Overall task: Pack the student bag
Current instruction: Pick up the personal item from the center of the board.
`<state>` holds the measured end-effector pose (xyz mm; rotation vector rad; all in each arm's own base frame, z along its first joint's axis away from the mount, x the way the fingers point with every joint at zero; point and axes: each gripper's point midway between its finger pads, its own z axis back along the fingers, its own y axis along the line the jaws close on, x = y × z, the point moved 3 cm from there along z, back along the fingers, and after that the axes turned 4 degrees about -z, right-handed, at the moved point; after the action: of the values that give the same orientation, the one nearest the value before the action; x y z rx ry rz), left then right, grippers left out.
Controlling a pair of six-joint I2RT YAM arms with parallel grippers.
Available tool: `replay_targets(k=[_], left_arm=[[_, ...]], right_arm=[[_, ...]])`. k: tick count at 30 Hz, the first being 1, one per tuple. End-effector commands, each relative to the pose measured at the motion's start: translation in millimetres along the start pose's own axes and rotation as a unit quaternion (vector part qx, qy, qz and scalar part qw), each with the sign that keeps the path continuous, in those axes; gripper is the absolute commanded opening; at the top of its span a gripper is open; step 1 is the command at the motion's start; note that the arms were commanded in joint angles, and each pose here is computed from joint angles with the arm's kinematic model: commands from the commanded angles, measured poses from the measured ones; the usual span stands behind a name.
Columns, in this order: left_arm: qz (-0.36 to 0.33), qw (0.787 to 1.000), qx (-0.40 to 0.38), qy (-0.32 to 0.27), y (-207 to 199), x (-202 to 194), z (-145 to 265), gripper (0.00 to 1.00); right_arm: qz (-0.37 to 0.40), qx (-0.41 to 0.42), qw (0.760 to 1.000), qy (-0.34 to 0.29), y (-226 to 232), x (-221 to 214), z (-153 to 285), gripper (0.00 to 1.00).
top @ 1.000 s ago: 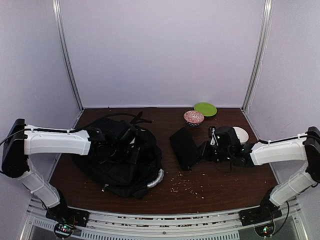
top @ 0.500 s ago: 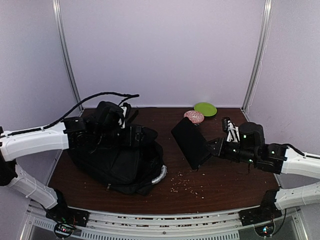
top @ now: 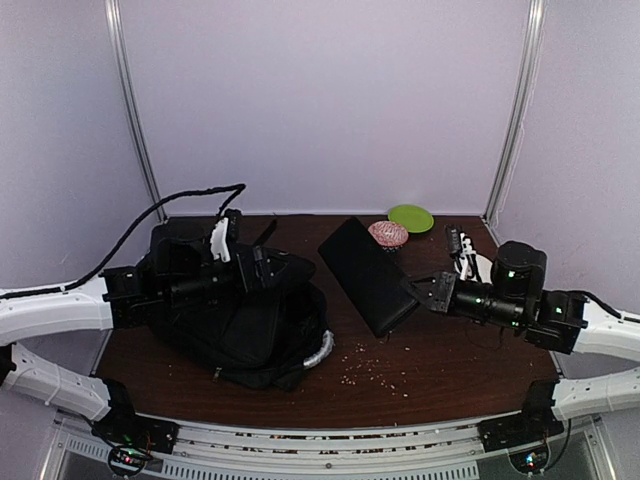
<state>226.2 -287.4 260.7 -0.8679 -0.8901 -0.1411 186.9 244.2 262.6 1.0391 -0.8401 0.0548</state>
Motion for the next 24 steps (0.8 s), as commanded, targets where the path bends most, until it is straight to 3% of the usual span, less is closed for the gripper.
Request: replay_targets(k=[1, 11, 18, 24], left_arm=[[0.038, 0.988, -0.142, -0.047, -47, 26, 6, 0.98], [0.045, 0.98, -0.185, -0.052, -57, 27, 14, 0.98], [0.036, 0.959, -0.275, -0.052, -82, 27, 18, 0.98], [0.029, 0.931, -0.355, -0.077, -102, 35, 33, 0.82]], right_arm=[[0.025, 0.173, 0.982, -0.067, 86, 39, 26, 0.0], [0.017, 0.237, 0.969, -0.07, 114, 42, 31, 0.0], [0.016, 0.289, 0.956, -0.045, 133, 37, 31, 0.0], [0.018, 0.327, 0.944, -0.022, 149, 32, 33, 0.0]])
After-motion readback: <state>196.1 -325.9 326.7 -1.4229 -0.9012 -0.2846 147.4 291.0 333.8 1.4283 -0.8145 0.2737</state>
